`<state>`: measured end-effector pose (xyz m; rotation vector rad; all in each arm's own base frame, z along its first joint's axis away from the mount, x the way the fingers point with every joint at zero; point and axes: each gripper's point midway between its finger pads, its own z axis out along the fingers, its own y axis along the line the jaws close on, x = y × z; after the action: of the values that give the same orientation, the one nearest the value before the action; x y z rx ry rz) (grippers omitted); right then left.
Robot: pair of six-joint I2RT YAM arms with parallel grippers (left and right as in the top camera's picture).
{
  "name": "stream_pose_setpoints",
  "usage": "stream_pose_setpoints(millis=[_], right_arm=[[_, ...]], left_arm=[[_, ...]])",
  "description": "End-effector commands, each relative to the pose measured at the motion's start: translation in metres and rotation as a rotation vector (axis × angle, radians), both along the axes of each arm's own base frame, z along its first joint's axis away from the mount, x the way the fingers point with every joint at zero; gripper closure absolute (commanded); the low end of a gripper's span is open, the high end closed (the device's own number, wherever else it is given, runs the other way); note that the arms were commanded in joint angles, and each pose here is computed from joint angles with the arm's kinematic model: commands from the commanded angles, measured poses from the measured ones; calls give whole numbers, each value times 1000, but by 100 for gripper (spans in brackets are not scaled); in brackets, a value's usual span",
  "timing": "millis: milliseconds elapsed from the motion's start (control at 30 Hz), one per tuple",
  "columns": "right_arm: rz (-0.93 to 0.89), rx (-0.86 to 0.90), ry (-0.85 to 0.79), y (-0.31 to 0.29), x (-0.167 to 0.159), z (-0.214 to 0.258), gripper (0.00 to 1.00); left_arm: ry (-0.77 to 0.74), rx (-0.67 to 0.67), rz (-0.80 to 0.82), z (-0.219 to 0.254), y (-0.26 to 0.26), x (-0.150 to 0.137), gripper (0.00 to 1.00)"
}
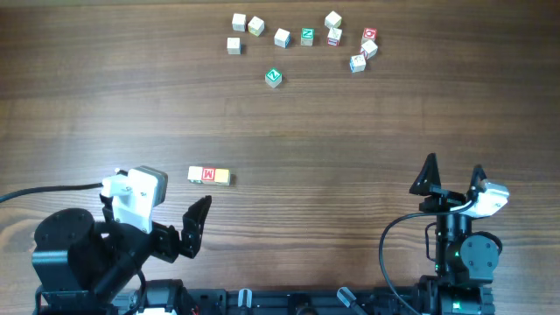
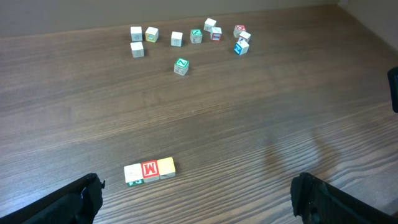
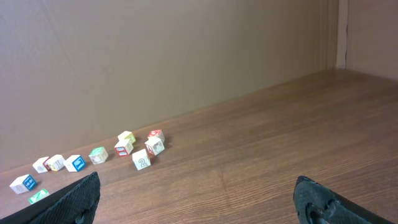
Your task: Form a horizontal line
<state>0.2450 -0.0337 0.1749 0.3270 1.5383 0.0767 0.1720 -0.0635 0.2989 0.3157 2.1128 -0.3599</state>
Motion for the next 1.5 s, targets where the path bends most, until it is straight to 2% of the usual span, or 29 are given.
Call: stream_pose_setpoints(millis=[0, 233, 400, 533, 600, 700, 767, 933, 1033, 1233, 1467], right_arm=[[10, -21, -11, 1, 0, 3, 0], [10, -21, -11, 1, 0, 3, 0], [10, -21, -11, 1, 0, 3, 0], [10, -21, -11, 1, 0, 3, 0], [10, -21, -11, 1, 0, 3, 0], [10, -21, -11, 1, 0, 3, 0], [10, -21, -11, 1, 0, 3, 0], [10, -21, -11, 1, 0, 3, 0], [10, -21, -11, 1, 0, 3, 0], [10, -21, -11, 1, 0, 3, 0], [10, -21, -11, 1, 0, 3, 0]], left_arm=[[1, -3, -19, -2, -3, -2, 0], [-25, 27, -14, -25, -1, -9, 0], [-243, 27, -2, -61, 0, 4, 0], [-368, -24, 30, -83, 1, 27, 0], [-435, -85, 134, -85, 13, 47, 0], [-512, -210, 384, -84, 48, 65, 0], [-539, -190, 442, -88, 59, 67, 0], [-626, -4, 396, -92, 60, 70, 0], [-617, 43, 386, -105, 61, 72, 0], [-502, 75, 401, -142, 64, 74, 0], [-496, 50, 370, -143, 58, 74, 0]])
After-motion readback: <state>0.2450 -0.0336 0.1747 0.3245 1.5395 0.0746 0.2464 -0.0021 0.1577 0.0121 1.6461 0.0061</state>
